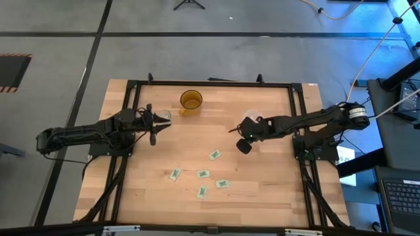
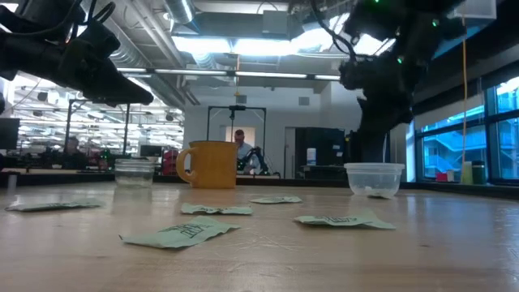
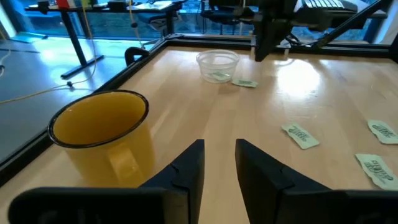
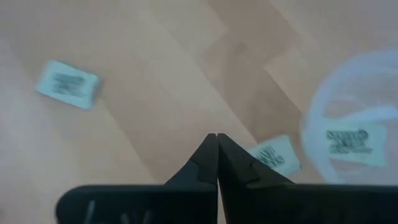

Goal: Pick and place Stevia / Truvia into bins
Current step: Put the stevia packet into the transparent container

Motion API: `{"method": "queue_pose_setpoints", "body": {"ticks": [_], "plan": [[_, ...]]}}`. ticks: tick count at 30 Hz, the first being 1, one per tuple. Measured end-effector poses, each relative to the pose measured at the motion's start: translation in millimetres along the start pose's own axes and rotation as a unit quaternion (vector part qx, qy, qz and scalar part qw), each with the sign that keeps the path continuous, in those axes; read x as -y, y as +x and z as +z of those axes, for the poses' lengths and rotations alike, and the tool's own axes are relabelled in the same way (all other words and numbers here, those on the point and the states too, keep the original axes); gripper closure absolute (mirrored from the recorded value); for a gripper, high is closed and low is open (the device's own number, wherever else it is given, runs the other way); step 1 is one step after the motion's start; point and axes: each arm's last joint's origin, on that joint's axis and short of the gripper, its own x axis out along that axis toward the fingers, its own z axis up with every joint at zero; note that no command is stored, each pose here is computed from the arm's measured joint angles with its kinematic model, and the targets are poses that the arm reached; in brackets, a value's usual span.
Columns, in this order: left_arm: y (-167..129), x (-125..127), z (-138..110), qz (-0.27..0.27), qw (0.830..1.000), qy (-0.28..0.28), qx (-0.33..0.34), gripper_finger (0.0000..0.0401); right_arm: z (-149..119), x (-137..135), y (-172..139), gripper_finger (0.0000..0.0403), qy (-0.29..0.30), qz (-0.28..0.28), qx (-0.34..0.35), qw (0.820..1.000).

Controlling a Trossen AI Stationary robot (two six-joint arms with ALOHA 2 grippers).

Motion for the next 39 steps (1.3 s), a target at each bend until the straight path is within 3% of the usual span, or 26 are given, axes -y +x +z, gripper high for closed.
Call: {"method": "queue_pose_setpoints", "body": {"ticks": [9,15,26,33,39], "plan": [[0,0,0,0.0,1.0,0.001,0.0,0.0315,-22,11,16,0.0403,-0.015,-0.018,-0.016,1.0],[0,2,0,-0.018,0.999,0.039,0.003,0.0315,-34,16,28,0.0403,-0.041,-0.026,-0.026,0.998],[2,10,11,-0.047,0.996,0.048,0.056,0.0315,-41,12,60,0.0403,-0.051,-0.04,-0.031,0.997],[14,21,11,-0.077,0.994,0.056,0.052,0.0315,-38,-13,62,0.0403,-0.047,0.039,0.008,0.998],[31,34,12,-0.108,0.99,0.059,0.067,0.0315,-38,-30,56,0.0403,-0.061,0.072,0.024,0.995]]}}
